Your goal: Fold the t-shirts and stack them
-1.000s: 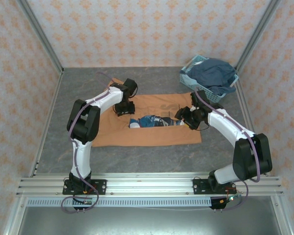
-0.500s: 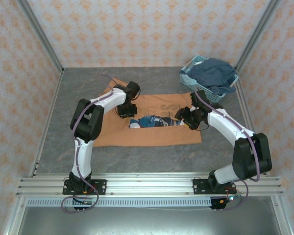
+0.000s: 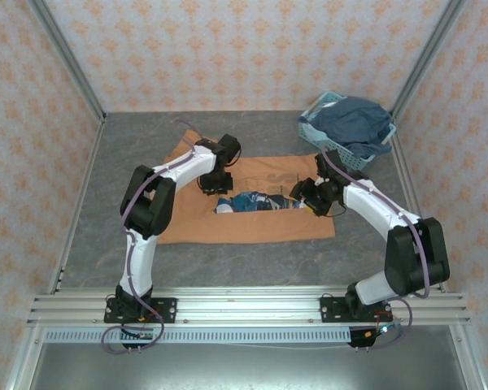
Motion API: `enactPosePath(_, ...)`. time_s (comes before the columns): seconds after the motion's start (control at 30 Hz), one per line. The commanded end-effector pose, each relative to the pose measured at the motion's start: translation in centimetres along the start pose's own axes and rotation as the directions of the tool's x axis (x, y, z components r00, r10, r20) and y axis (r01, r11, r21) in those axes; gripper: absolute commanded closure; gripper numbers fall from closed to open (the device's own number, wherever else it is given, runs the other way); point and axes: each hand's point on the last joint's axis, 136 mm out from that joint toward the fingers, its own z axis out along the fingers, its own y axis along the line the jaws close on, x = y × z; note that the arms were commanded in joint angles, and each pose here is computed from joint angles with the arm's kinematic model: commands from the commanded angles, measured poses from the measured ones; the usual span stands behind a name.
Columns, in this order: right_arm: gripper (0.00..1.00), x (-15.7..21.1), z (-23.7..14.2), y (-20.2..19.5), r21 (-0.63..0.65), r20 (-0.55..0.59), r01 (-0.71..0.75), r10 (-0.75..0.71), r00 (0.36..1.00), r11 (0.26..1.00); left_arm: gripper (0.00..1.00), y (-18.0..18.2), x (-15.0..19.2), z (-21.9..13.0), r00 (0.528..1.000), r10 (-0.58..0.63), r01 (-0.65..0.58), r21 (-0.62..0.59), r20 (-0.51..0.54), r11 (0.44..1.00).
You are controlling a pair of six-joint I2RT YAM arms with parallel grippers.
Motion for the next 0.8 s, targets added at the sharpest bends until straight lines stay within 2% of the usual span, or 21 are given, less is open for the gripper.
enactPosePath(0.0,0.42,0.0,0.1,0.3,-0.004,-0.003,0.002,-0.002,1.0,1.0,0.82,0.6,0.6,0.1,0.999,0.026,-0.027,-0.042,-0.018,0.999)
enactPosePath(0.23,0.42,0.0,0.2,0.1,0.001,-0.004,0.001,-0.001,1.0,1.0,0.83,-0.7,0.5,0.3,0.999,0.039,-0.039,-0.008,-0.013,0.999)
enactPosePath(0.33,0.42,-0.1,0.2,-0.2,0.016,0.007,-0.004,0.004,1.0,1.0,0.79,-1.2,0.8,0.9,0.998,0.049,-0.05,-0.004,-0.028,0.999)
enactPosePath(0.4,0.42,-0.3,0.0,-0.5,0.031,0.022,-0.007,0.006,1.0,1.0,0.71,-1.2,0.7,0.9,0.998,0.051,-0.051,-0.002,-0.023,0.999)
enactPosePath(0.5,0.43,-0.6,-0.1,-1.3,0.063,0.05,-0.013,0.01,0.999,0.998,0.51,-0.8,-0.2,-0.9,0.998,0.04,-0.039,-0.009,0.044,0.999)
enactPosePath(0.57,0.44,-0.6,0.0,-2.3,0.093,0.065,-0.028,0.022,0.998,0.995,0.46,0.0,-1.0,-3.3,0.993,0.014,-0.012,-0.016,0.114,1.0)
enactPosePath(0.67,0.54,-0.6,0.6,-3.9,0.121,0.065,-0.073,0.065,0.996,0.99,0.44,1.7,-1.3,-6.5,0.979,-0.079,0.078,0.013,0.188,0.997)
enactPosePath(0.77,0.69,-0.8,1.2,-5.7,0.17,0.067,-0.107,0.096,0.993,0.98,0.45,4.2,-0.3,-7.9,0.962,-0.198,0.188,0.07,0.186,0.98)
